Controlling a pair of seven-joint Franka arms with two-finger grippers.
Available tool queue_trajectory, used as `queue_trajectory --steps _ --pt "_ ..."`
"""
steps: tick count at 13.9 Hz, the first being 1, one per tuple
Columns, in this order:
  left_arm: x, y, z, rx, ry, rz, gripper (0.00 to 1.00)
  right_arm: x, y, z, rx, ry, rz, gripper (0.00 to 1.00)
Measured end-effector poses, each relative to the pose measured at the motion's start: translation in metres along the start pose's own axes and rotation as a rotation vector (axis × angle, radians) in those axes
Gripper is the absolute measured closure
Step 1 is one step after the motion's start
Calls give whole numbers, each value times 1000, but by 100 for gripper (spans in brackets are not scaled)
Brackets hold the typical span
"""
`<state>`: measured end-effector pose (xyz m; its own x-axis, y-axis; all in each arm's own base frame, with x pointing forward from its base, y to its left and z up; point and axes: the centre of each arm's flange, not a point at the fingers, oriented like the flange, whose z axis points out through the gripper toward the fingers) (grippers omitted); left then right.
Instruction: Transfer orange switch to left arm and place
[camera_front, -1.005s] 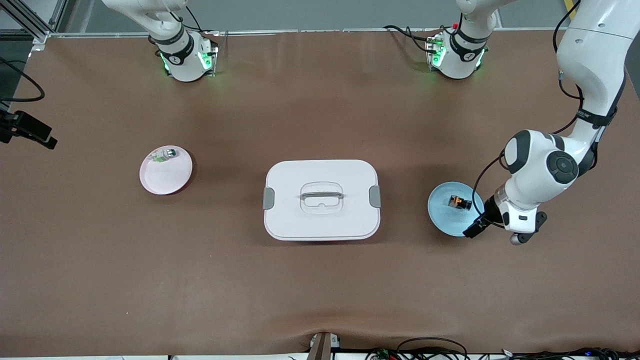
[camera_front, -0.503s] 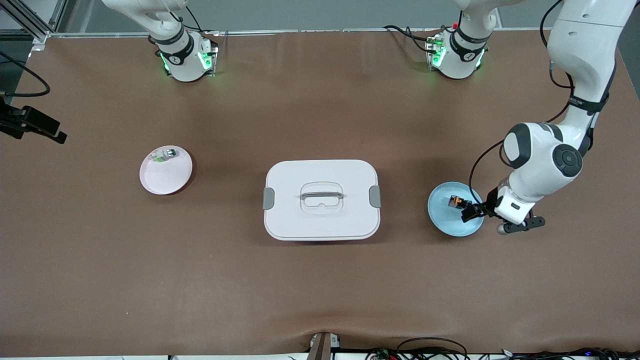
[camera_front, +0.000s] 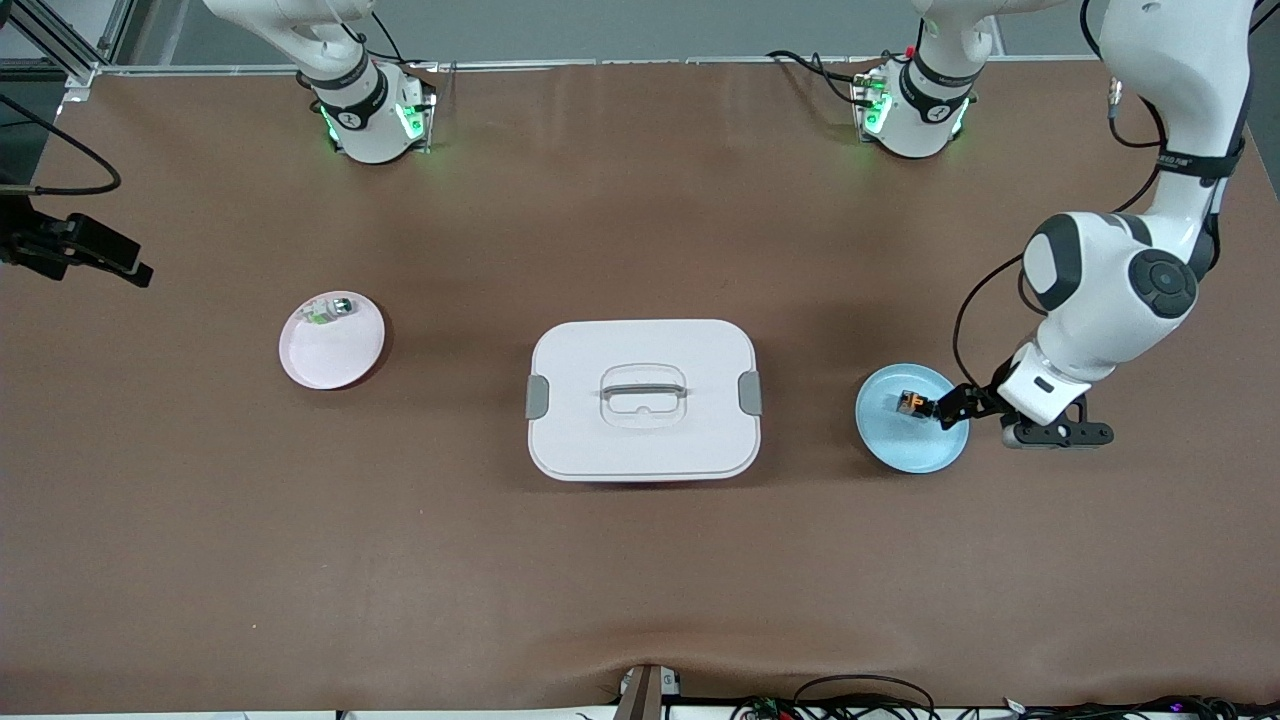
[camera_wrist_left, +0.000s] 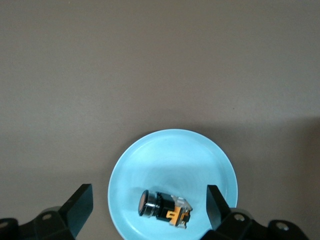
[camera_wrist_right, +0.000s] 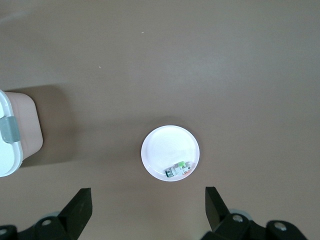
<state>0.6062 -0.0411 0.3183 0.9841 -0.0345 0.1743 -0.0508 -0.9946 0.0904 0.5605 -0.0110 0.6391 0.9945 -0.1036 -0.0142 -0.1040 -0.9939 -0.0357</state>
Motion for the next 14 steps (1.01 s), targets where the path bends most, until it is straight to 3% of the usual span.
queue_trajectory --steps 8,14 --pt "-16 -26 -78 27 -86 -17 0 5 -9 7 -5 0 -21 0" --pt "-26 -17 -113 28 -130 -6 0 9 48 6 -12 2 -27 0"
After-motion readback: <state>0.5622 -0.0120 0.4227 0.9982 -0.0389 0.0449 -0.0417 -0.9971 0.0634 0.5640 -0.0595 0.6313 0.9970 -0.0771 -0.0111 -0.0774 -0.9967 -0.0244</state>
